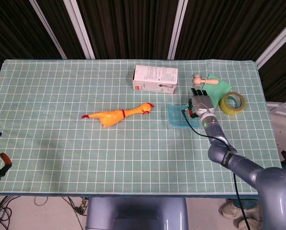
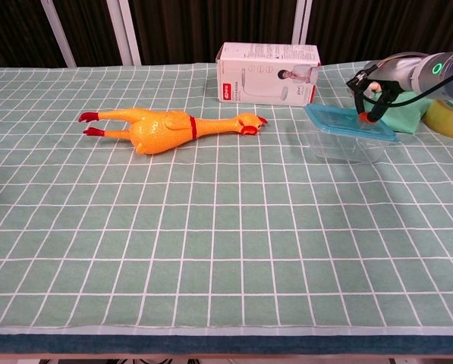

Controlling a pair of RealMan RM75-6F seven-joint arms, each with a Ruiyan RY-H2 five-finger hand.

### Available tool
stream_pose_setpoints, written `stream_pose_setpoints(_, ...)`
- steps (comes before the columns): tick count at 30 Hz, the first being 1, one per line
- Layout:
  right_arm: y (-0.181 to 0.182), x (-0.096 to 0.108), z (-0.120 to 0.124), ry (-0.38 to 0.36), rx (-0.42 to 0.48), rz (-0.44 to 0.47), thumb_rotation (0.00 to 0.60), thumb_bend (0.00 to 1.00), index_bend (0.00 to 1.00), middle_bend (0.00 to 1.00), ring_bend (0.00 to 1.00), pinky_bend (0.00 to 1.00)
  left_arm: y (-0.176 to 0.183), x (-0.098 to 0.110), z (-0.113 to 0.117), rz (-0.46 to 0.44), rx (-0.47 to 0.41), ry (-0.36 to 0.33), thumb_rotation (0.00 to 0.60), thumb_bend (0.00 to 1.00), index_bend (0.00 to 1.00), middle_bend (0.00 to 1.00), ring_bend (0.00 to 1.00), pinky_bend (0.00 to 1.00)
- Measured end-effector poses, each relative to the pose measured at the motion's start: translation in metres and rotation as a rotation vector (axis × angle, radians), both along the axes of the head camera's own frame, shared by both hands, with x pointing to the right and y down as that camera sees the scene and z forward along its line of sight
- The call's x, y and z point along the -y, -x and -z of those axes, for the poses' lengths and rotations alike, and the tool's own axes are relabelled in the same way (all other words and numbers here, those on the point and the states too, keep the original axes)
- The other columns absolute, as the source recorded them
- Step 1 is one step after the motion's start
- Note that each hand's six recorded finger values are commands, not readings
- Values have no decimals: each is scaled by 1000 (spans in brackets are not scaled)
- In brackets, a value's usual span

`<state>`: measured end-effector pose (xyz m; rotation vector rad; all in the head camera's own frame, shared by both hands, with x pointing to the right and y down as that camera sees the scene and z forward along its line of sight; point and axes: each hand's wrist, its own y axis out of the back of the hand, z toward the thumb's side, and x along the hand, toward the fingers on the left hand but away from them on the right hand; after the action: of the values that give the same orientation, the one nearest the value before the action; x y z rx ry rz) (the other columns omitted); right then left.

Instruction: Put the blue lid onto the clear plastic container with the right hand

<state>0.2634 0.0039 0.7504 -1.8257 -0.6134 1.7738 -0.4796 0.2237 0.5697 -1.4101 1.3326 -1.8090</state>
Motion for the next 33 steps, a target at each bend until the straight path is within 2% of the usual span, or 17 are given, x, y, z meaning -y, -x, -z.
stream_pose_setpoints(15, -3, -3, -1, 15, -10, 2, 600, 459, 635, 0, 0, 0, 0, 0, 0, -2, 0, -2, 600, 772, 93, 0, 0, 0)
stream_pose_setpoints(17, -2, -1, 1, 5, -5, -4, 600, 459, 612, 0, 0, 0, 0, 0, 0, -1, 0, -2, 600, 772, 93, 0, 0, 0)
stream_pose_setpoints(19, -1, 3, 4, -13, 4, -15, 600, 459, 499, 0, 0, 0, -1, 0, 0, -2, -1, -3, 600, 772, 93, 0, 0, 0)
stream_pose_setpoints(21, -1, 8, 9, -44, 18, -32, 600, 441, 311, 0, 0, 0, -1, 0, 1, -3, -1, -5, 600, 772, 93, 0, 0, 0)
stream_pose_setpoints(22, -1, 10, 12, -59, 24, -38, 600, 402, 177, 0, 0, 0, -1, 1, 1, -3, -2, -6, 600, 772, 93, 0, 0, 0)
stream_pose_setpoints(24, -1, 15, 20, -99, 33, -51, 600, 320, 34, 0, 0, 0, -1, 1, 1, -4, -2, -8, 600, 772, 93, 0, 0, 0)
stream_pose_setpoints(25, -2, 17, 23, -116, 38, -56, 600, 293, 3, 0, 0, 0, -1, 1, 1, -6, -3, -10, 600, 772, 94, 0, 0, 0)
stream_pose_setpoints(28, -2, 17, 37, -162, 67, -65, 600, 286, 0, 0, 0, 0, -1, 1, 1, -10, -2, -11, 600, 772, 96, 0, 0, 0)
stream_pose_setpoints(33, -5, 12, 73, -263, 137, -77, 600, 284, 0, 0, 0, 0, -3, 1, 1, -19, -1, -13, 600, 772, 96, 0, 0, 0)
